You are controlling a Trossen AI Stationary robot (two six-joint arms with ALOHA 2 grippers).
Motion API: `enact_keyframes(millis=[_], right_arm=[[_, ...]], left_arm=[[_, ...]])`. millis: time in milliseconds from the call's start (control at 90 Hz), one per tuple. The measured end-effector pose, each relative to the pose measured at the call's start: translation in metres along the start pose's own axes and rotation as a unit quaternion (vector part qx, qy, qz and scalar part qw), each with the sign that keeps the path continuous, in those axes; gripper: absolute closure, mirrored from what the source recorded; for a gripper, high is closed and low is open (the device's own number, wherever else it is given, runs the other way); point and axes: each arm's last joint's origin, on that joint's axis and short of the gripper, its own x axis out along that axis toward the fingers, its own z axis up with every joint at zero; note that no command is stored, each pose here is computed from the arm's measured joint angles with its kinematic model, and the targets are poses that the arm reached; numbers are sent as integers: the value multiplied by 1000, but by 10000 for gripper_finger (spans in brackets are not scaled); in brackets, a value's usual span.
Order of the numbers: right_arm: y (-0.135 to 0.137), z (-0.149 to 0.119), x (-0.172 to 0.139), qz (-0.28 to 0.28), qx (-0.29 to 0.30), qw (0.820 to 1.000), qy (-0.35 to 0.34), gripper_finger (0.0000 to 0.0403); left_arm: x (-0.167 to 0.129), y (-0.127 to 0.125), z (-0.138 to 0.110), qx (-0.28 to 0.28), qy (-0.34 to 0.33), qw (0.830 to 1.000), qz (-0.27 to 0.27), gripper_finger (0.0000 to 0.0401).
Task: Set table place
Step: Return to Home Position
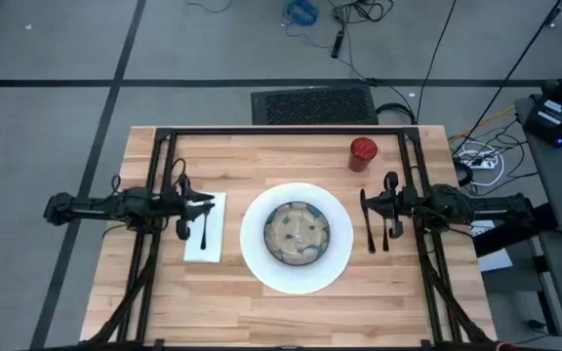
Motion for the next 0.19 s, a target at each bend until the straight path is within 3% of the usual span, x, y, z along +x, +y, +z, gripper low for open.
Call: enact_keyframes(millis=[189], right_arm=[[0,0,0,0,0,1000,0,403]], left_arm=[[0,0,0,0,0,1000,0,308]])
